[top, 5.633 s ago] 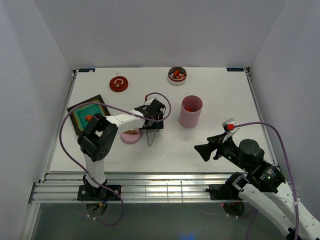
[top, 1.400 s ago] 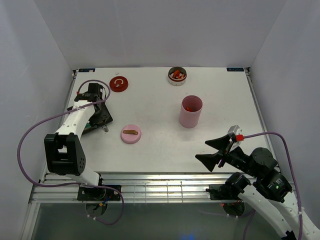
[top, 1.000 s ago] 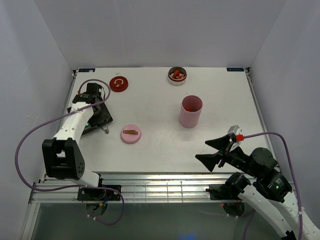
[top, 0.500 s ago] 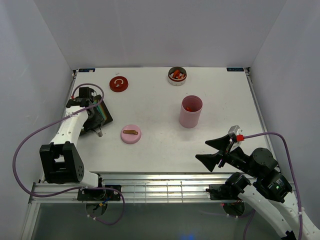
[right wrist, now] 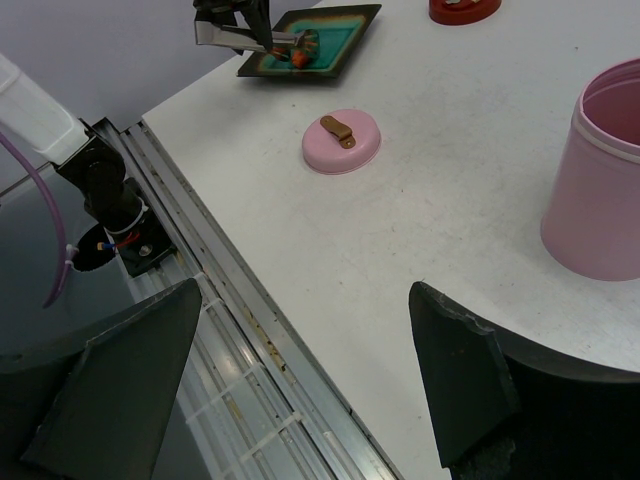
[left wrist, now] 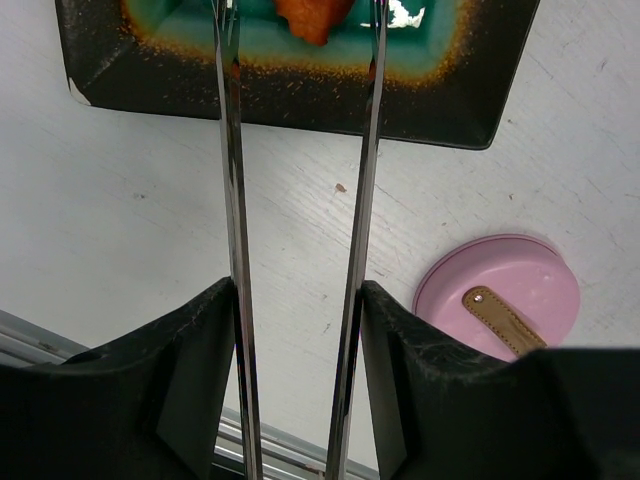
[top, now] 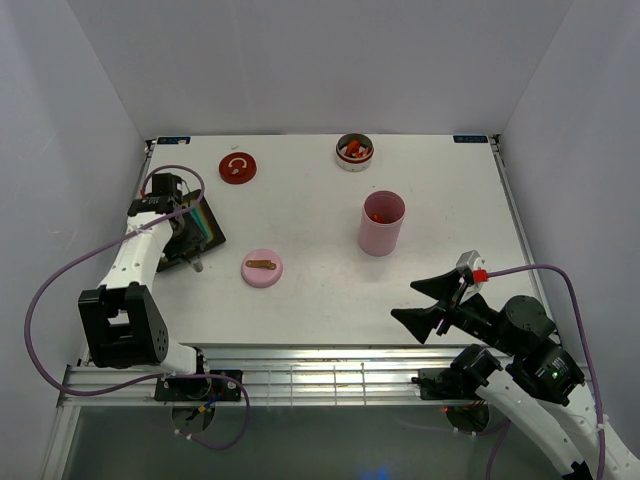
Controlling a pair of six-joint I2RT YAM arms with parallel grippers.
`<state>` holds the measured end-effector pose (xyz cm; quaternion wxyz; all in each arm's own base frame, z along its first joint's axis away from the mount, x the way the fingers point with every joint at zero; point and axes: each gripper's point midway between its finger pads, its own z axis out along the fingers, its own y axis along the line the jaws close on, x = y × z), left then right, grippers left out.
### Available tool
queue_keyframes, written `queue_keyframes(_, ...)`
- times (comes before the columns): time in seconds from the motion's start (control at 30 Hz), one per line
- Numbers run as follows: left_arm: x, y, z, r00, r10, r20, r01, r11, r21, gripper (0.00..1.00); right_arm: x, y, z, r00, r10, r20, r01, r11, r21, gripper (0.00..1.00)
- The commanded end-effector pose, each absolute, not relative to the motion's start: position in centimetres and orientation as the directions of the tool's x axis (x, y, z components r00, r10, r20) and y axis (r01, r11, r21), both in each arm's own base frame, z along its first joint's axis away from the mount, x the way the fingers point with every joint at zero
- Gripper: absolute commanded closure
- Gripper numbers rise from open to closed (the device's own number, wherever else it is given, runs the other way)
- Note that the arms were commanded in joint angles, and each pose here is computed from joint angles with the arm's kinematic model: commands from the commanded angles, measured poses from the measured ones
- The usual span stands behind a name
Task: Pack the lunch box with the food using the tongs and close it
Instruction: Pick up the fake food from the plate.
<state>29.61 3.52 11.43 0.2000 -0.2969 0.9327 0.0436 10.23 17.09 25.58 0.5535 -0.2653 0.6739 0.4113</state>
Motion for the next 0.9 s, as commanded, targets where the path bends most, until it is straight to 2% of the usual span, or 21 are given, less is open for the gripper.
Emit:
queue_keyframes(0.0, 30.73, 3.46, 12.60, -0.728, -0.532, -0.433, -0.558, 0.827, -0.077, 0.40, 9.93, 16.95, 27.67, -0.185, 0.135, -0.973, -0.833, 0.504, 0.229, 0.10)
queue_keyframes(0.7, 30.53, 3.78, 11.89, -0.751, -0.528, -0.398, -0.551, 0.832, -0.064, 0.49, 9.96, 16.92, 27.60, -0.188, 0.135, -0.973, -0.831, 0.507, 0.231, 0.10)
queue_keyframes(0.87, 31.00, 3.73, 12.69, -0.748, -0.525, -0.406, -0.543, 0.836, -0.082, 0.58, 9.99, 16.88, 27.63, -0.188, 0.135, -0.973, -0.829, 0.509, 0.231, 0.09)
